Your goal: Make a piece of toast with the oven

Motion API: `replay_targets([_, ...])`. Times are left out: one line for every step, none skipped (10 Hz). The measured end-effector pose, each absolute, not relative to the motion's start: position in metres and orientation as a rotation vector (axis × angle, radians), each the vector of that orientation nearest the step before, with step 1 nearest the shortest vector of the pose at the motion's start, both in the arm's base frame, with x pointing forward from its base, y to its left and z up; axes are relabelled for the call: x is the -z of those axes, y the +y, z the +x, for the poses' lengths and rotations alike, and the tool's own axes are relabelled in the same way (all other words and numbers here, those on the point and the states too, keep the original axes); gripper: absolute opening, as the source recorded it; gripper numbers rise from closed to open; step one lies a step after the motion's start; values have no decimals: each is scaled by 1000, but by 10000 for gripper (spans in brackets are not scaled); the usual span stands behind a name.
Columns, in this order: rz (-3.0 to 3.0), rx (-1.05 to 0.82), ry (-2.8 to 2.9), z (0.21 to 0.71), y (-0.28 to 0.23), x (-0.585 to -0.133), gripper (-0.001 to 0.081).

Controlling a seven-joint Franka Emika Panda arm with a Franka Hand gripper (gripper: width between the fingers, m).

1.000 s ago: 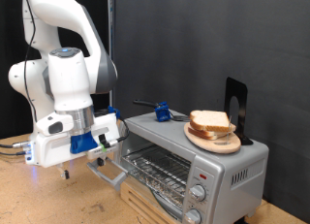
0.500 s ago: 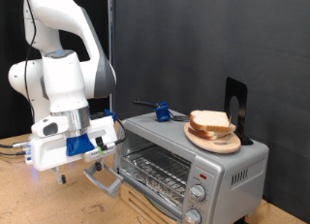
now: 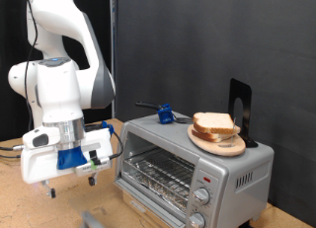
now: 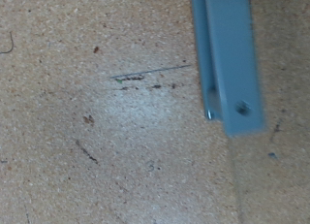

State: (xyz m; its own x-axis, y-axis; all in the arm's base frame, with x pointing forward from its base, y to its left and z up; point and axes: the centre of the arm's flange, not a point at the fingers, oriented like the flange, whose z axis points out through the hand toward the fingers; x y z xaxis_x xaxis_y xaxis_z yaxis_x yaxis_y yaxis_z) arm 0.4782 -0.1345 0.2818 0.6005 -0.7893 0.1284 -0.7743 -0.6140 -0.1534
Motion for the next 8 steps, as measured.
replay_targets([-2757, 269, 1331, 477, -137, -276, 808])
replay_targets([-2790, 251, 1312, 474, -141, -270, 808])
replay_targets([-2823, 228, 1295, 466, -146, -263, 808])
replay_targets([-2839, 205, 1290, 457, -153, -256, 808])
replay_targets([-2835, 190, 1291, 449, -160, -252, 808])
replay_targets([-2826, 188, 1279, 445, -164, -252, 808])
replay_targets([-2829, 187, 1279, 446, -163, -252, 808])
replay_targets([-2805, 163, 1238, 446, -159, -253, 808])
